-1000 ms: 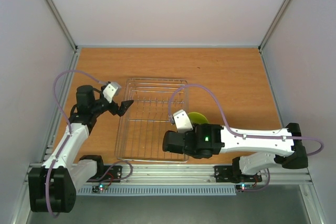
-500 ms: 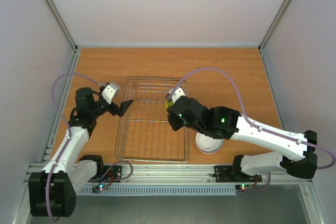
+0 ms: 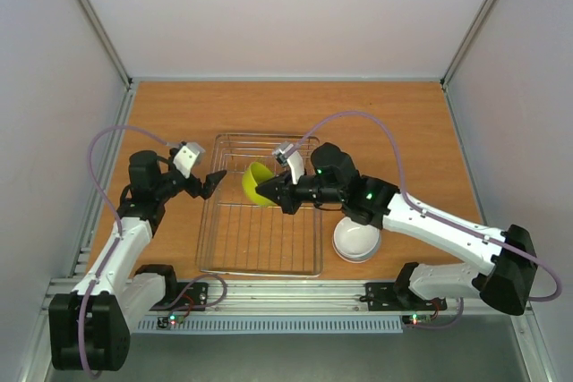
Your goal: Load the bowls into the dish rack
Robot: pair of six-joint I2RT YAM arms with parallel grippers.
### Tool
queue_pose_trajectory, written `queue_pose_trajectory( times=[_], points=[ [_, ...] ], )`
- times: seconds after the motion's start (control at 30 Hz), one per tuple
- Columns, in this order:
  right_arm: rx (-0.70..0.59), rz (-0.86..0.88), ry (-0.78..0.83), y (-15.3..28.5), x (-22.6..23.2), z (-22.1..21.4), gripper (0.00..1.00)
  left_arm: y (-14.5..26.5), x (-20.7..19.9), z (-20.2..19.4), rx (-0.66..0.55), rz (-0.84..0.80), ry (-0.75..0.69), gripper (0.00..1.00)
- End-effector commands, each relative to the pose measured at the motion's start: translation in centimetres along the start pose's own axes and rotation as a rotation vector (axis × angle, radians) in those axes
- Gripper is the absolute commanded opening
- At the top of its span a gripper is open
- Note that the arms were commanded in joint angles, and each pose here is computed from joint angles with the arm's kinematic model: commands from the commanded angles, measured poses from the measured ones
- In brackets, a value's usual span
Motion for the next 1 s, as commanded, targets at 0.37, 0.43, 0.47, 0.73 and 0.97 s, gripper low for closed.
queue_pose_trajectory(
  times=[0.37,0.43,0.47,0.73,0.97],
  points=[
    [-0.429,0.596,-0.18,0.9,-3.5,1.8,0.01,1.8,6.3,0.7,-0.039,0.536,0.025,0.99],
    [-0.431,0.575,-0.204,-0.2,-4.4,1.8,0.01,2.2,6.9,0.7,-0.041,0.589,0.038,0.99],
    [-0.431,0.569,-0.211,-0.6,-4.6,1.8,0.01,2.3,7.1,0.6,-0.042,0.607,0.043,0.99],
    [-0.467,0.566,-0.256,-2.2,-4.7,3.4,0.01,1.7,7.5,-0.1,-0.033,0.591,0.071,0.99],
    [-0.436,0.562,-0.339,-5.2,-5.6,3.5,0.01,1.5,7.6,-0.5,-0.019,0.575,0.084,0.99]
  ],
)
Point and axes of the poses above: each gripper's point midway between its finger pads, its own y axis back along the fingers, its own x axis along the line the jaws close on, z = x × y, the point moved 5 cm from there along y, back along the fingers, and after that the axes turned 7 degrees about -y, right-handed, at the moved point
